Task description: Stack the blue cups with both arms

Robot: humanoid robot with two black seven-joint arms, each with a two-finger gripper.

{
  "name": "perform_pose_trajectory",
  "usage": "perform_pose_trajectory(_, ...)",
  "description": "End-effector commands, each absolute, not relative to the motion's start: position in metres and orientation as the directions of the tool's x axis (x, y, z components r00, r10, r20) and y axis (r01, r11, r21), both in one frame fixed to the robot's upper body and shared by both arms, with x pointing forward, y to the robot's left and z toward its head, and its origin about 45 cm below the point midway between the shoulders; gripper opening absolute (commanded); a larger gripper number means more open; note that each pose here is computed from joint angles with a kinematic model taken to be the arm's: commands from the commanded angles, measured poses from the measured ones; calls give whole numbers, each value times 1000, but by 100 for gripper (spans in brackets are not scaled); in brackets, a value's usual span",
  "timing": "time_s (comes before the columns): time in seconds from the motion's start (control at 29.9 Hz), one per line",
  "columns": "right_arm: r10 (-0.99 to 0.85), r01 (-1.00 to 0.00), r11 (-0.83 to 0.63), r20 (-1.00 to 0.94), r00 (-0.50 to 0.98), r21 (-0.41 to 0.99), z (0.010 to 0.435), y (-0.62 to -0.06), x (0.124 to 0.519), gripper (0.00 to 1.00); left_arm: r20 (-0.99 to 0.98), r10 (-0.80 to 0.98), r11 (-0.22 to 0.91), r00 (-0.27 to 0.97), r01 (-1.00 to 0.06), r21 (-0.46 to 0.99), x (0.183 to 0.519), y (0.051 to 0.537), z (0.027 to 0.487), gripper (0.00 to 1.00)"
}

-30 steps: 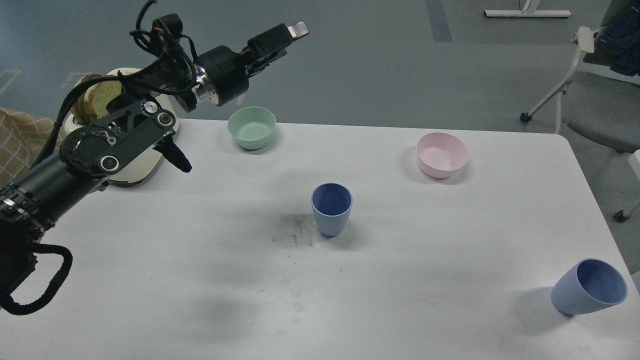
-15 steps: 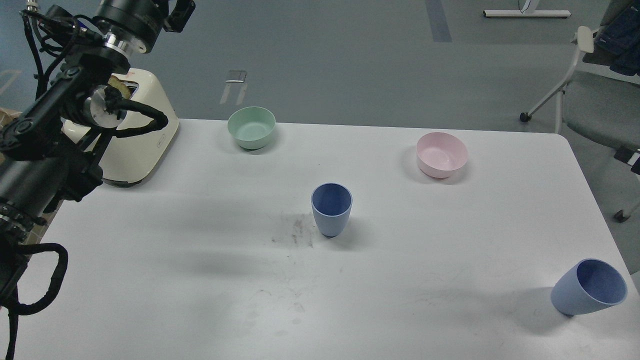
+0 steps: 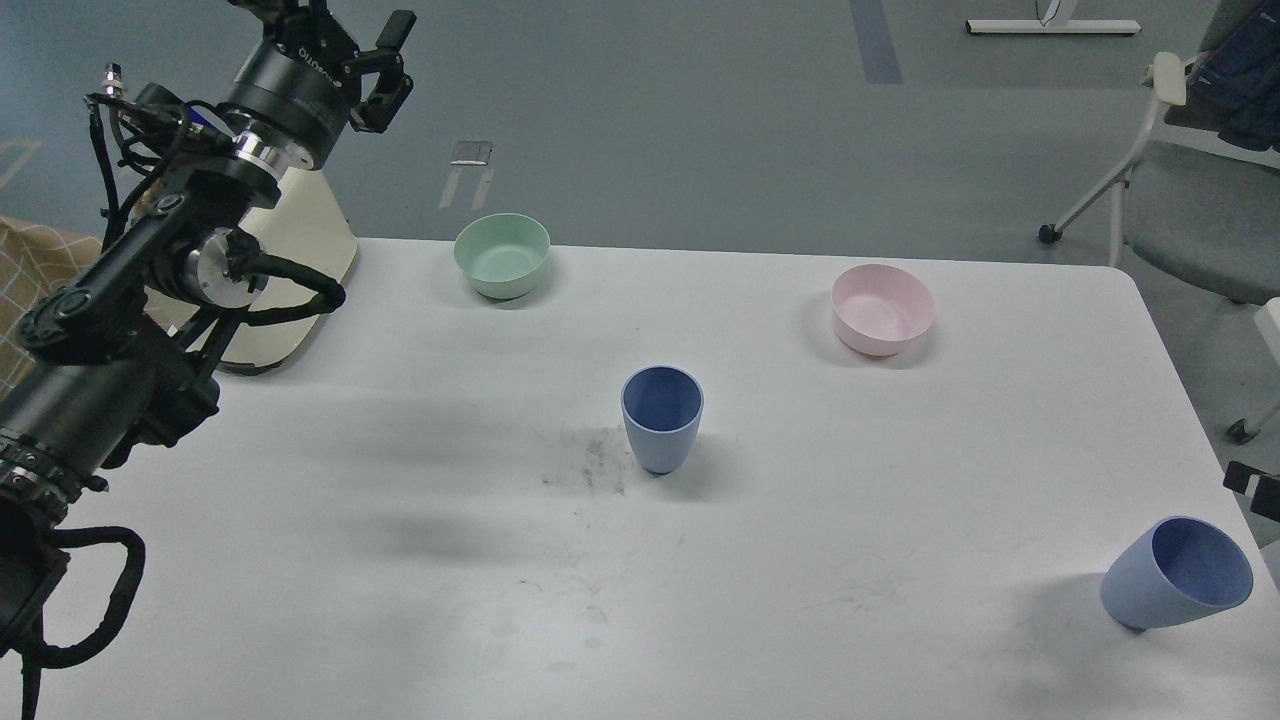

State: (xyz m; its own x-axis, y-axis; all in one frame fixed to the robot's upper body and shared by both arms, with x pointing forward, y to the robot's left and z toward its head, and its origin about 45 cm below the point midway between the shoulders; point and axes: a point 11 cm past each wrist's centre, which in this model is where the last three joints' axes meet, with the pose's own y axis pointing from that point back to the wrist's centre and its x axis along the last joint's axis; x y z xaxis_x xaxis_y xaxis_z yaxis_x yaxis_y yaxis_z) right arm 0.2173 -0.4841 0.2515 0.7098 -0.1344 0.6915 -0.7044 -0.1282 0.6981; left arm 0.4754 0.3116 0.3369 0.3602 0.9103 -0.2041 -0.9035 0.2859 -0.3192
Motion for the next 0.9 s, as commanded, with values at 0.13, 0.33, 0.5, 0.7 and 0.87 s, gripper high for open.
perform_pose_trajectory(0.13,-117,-642,-98,632,766,760,224,-489,191,94,-213,909,279,357,-904,-323,476,309,336,98)
perform_pose_trajectory(0.33,-125,-632,-96,620,774,769,208,-484,182,83,-212,909,281,359,-904,-323,476,309,336,98)
perform_pose_trajectory(0.5,-156,-645,-106,628,762,756,204,-480,183,62,-217,905,287,365,-903,-320,476,304,334,98)
perform_pose_trajectory(0.7,-162,-666,-102,648,744,739,206,-477,192,30,-220,905,282,364,-901,-329,476,304,335,98)
perform_pose_trajectory(0.87,-162,-658,-109,640,751,745,203,-474,191,16,-219,905,283,365,-900,-331,476,304,336,98)
